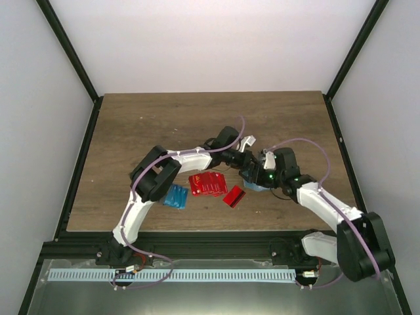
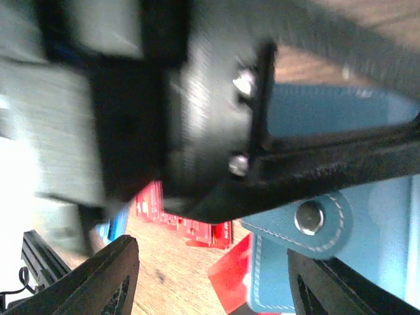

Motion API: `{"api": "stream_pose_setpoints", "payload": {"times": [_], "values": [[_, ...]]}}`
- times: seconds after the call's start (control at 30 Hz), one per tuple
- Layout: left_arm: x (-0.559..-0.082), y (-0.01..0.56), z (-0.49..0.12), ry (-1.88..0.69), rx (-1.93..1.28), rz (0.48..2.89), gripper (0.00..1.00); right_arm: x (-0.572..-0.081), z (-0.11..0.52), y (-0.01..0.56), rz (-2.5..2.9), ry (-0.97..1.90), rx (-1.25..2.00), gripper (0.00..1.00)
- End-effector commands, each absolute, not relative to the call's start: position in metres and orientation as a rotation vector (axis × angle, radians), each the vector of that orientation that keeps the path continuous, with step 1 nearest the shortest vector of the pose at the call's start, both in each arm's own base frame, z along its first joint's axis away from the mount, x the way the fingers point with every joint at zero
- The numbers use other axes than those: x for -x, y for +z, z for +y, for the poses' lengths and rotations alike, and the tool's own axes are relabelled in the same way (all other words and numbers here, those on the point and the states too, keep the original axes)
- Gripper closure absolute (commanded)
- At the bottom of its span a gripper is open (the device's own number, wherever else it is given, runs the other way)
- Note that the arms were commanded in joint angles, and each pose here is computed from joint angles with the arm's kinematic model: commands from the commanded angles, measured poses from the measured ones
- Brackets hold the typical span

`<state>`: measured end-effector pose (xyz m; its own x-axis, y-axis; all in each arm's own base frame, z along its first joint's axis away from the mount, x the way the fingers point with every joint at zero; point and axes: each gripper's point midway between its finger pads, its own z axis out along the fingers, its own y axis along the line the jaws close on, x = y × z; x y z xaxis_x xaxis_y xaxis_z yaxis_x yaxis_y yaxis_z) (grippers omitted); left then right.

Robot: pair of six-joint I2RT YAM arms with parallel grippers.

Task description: Put the credit cards into the card holder

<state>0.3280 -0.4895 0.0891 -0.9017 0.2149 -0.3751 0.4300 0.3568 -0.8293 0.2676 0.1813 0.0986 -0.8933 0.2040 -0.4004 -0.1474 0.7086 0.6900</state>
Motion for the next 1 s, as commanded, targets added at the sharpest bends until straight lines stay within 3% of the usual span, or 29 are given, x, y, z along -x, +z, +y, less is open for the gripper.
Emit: {"api": "stream_pose_setpoints", "payload": {"times": [0.0, 0.33, 0.6, 0.97], "values": [[-0.330, 0.077, -0.487, -1.533, -0.592, 2.400, 0.96, -0.275, 0.167, 0.126, 2.424, 0.938, -0.044, 0.35], [-0.322, 0.062, -0.472, -1.445, -0.624, 2.422, 0.96, -0.285, 0.098, 0.126, 2.420, 0.518, -0.316, 0.34], [-0.314, 0.052, -0.461, -1.404, -0.667, 2.432, 0.96, -0.290, 0.085, 0.089, 2.491, 0.506, -0.440, 0.20], [-0.310, 0.053, -0.452, -1.364, -0.696, 2.444, 0.96, -0.294, 0.078, 0.041, 2.575, 0.491, -0.512, 0.26]]}}
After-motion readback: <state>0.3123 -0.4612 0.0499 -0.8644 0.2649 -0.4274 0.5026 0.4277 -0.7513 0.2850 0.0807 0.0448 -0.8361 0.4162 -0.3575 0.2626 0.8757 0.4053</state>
